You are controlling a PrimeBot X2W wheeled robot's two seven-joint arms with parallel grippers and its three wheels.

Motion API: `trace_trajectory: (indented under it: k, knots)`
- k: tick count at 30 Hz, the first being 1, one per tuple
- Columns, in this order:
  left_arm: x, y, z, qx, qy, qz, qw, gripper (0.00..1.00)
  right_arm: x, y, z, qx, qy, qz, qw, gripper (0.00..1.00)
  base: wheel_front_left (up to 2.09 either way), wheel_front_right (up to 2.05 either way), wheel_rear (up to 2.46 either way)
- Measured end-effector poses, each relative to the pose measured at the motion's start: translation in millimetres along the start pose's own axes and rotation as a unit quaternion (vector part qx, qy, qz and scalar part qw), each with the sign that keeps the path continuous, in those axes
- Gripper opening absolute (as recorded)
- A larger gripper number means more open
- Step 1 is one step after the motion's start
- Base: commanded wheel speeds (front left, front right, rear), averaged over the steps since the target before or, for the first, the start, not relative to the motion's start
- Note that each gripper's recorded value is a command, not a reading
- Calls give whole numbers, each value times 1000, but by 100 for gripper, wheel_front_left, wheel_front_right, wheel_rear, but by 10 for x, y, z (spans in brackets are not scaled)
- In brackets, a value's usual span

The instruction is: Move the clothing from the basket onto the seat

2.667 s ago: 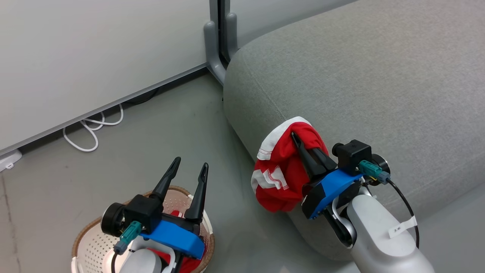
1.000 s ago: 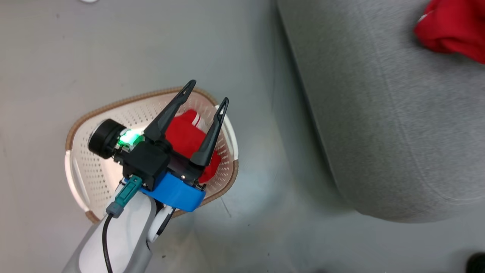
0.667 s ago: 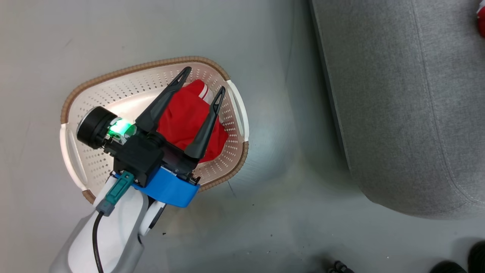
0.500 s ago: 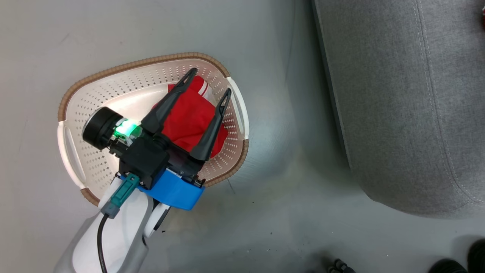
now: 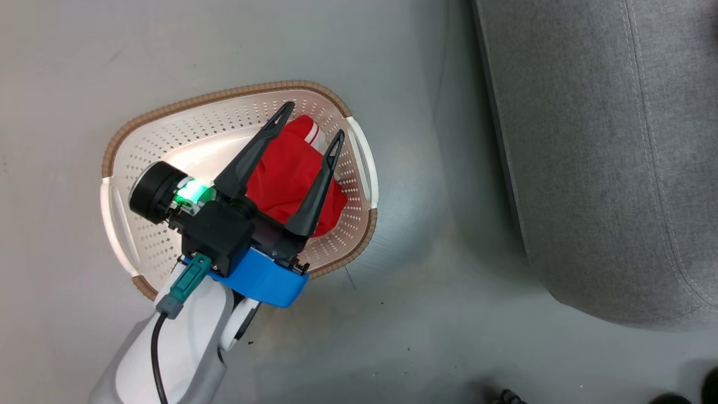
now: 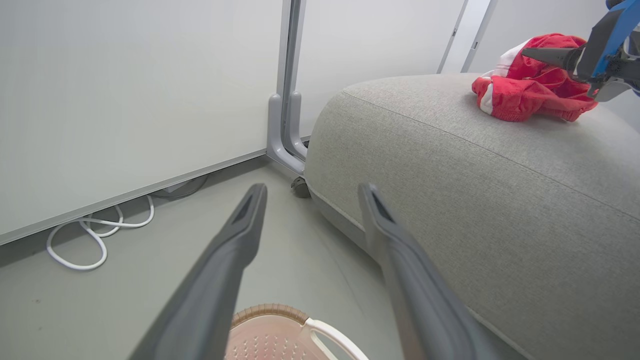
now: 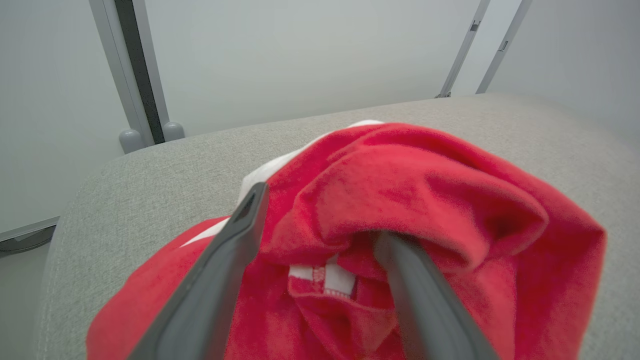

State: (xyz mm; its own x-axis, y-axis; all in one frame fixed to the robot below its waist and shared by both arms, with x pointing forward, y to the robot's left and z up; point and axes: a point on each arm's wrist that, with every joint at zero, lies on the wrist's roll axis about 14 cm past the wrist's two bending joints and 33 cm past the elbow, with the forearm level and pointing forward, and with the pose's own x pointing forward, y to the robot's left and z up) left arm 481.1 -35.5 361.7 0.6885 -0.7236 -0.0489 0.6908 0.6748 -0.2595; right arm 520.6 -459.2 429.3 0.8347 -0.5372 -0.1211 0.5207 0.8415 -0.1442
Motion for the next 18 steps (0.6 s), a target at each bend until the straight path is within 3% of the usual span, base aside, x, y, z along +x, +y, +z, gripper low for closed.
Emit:
trace_trajectory:
  k: [18]
  knots:
    - [-78,-133,457,-6,-34,27,999,100,-258,-83,217,-17,-10,14,1000,100,0,0,0]
